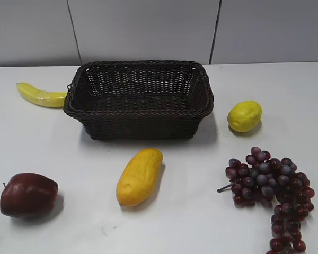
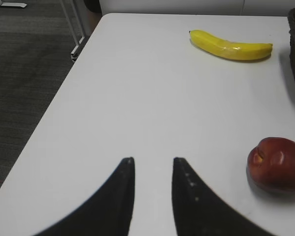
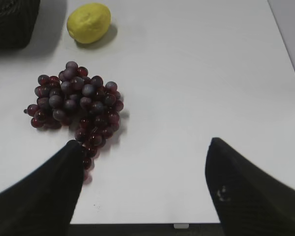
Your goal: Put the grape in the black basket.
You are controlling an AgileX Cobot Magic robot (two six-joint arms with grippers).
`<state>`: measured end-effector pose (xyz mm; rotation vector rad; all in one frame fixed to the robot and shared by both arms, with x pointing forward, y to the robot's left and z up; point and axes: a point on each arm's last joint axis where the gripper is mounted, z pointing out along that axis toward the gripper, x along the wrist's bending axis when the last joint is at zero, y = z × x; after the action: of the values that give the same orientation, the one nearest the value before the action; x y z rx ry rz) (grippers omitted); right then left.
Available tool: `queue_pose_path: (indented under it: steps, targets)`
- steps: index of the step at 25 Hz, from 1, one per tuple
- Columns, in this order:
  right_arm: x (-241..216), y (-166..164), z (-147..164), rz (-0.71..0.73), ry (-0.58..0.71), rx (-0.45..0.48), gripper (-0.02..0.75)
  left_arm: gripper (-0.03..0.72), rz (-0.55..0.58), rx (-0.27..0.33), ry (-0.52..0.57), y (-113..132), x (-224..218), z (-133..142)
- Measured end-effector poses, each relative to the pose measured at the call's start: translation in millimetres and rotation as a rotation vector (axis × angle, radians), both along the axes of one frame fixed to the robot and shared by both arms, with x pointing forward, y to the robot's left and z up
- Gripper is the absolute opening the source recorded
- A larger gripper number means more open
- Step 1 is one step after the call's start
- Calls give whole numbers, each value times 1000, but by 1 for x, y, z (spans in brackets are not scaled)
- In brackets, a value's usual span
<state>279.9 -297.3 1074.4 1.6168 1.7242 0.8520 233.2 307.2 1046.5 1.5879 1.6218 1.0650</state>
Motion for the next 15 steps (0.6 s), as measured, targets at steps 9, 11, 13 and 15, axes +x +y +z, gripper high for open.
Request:
queue_pose_path:
  steps: [9, 11, 13, 15]
  targets:
    - [83, 7, 11, -7, 285, -9, 587, 238, 0, 0, 0, 0, 0, 0]
    - [99, 8, 11, -8, 329, -10, 587, 238, 0, 0, 0, 0, 0, 0]
    - [114, 10, 12, -7, 372, -9, 587, 238, 0, 0, 0, 0, 0, 0]
    - [129, 12, 11, -6, 421, 0, 587, 238, 0, 0, 0, 0, 0, 0]
